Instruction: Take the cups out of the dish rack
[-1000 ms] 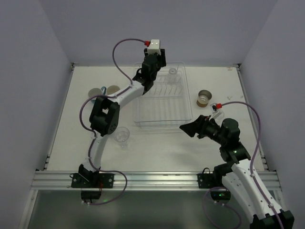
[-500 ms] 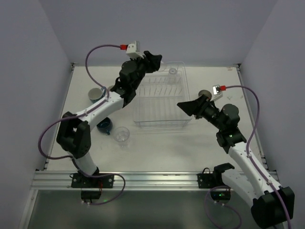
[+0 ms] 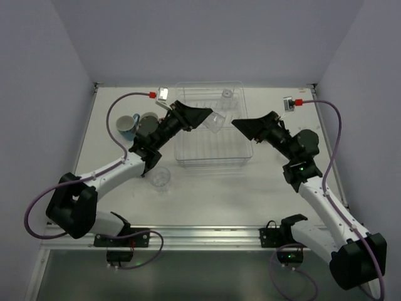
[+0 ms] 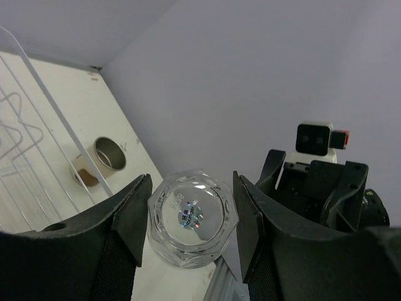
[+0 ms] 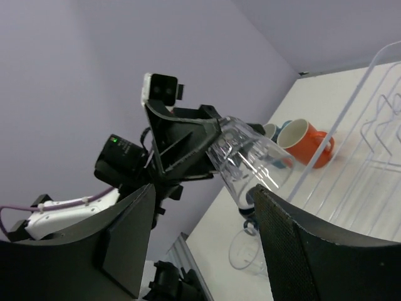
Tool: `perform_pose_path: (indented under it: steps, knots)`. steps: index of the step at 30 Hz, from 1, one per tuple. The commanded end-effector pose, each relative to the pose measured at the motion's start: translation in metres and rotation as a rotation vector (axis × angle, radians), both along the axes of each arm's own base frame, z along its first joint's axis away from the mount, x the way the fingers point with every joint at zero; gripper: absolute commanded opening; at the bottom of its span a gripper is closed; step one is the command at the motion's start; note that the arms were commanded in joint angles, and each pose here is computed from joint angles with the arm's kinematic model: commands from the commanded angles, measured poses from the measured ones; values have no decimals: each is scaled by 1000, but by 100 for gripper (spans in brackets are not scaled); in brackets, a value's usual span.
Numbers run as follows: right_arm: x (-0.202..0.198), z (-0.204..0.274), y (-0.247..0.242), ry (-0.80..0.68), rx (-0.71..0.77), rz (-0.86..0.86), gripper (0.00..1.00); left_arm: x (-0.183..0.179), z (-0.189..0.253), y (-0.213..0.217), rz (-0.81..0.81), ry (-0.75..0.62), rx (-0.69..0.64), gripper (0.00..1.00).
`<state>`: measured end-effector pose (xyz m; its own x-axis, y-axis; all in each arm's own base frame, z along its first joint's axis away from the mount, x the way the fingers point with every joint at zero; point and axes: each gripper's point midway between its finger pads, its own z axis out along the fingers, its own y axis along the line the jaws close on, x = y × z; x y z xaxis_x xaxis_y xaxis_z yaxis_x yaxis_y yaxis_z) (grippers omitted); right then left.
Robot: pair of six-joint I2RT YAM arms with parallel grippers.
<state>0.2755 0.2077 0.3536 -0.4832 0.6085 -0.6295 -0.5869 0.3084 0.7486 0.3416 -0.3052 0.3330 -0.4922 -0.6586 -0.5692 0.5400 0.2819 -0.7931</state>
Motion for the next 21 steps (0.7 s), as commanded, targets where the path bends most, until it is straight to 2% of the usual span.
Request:
perform_pose_path:
  steps: [1,11,21]
  knots:
    - [-14,32,9,-75,73,78,66,-33,40,-1,-125,-79,-127,15]
    - [-26,6,18,-17,87,10,63,-49,48,-3,-175,-142,-161,14]
    - [-38,16,48,-48,86,195,55,-60,44,-15,-234,-148,-168,14]
